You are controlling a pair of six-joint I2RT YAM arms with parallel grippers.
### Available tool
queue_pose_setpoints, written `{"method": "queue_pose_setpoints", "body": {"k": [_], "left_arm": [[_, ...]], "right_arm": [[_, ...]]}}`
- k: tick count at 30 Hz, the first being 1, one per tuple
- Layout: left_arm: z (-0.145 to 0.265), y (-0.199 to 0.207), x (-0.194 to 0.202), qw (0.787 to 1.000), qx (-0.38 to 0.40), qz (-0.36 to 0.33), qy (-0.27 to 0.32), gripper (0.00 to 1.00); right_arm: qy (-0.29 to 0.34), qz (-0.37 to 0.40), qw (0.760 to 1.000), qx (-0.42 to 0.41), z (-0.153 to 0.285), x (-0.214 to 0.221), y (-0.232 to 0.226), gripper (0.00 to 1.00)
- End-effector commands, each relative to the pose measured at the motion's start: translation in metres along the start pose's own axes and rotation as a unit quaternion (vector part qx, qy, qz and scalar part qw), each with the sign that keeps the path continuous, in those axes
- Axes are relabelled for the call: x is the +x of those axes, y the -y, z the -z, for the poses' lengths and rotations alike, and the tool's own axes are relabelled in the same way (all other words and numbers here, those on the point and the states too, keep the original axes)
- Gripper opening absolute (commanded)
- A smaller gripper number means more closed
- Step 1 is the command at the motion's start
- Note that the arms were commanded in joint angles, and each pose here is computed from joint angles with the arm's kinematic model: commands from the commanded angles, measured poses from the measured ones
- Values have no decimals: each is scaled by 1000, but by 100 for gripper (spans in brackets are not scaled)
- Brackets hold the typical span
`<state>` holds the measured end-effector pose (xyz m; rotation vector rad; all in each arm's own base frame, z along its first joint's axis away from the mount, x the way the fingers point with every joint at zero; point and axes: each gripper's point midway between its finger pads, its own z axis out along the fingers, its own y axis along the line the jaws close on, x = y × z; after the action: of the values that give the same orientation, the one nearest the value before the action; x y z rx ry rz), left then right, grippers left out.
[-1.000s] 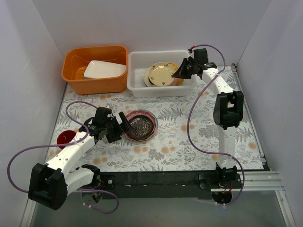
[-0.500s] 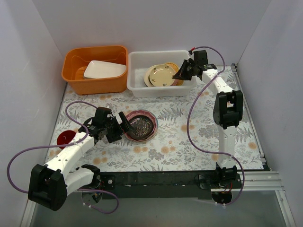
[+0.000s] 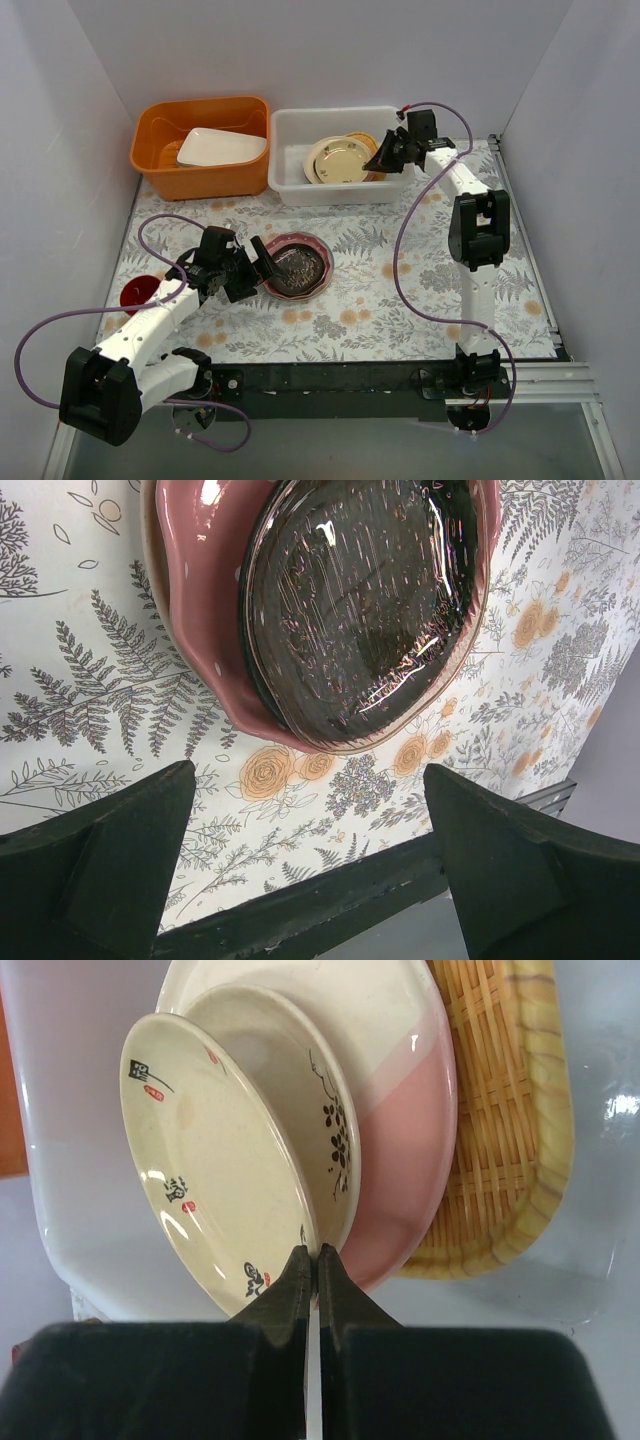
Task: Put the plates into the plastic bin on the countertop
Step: Place the plate in the plastic bin, then pick up the plate at the center of the board.
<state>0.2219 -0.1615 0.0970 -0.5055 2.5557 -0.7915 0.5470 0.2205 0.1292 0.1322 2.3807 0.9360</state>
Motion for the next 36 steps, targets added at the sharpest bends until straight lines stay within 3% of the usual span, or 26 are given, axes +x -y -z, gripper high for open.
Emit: {"method": "queue_pose_setpoints", "body": {"k": [1,3,9,12,15,24,36], "left_arm": [[7,11,-3,1000,17,-7,7,98],[8,11,-4,1000,17,-6,8,98],[10,14,-5,1000,21,-5,12,98],[10,13,-5,1000,21,-5,12,98],[11,14,-5,1000,22,-4,14,98],[9,17,-13,1000,17,-6,22,98],[1,22,-24,1000,11,-14,25,90]], "right_arm": [[-18,20,999,-29,-5,7,-12,6],[-22,21,999,-28,-6,10,-13,10],[-24,40,999,-12,3,12,-12,42],[-2,56,998,-6,17,6,-19,59],[42,75,996,-10,45,-12,-39,68],[134,115,983,-59,114,-40,-97,73],[126,127,978,-107,163,7,-115,74]]}}
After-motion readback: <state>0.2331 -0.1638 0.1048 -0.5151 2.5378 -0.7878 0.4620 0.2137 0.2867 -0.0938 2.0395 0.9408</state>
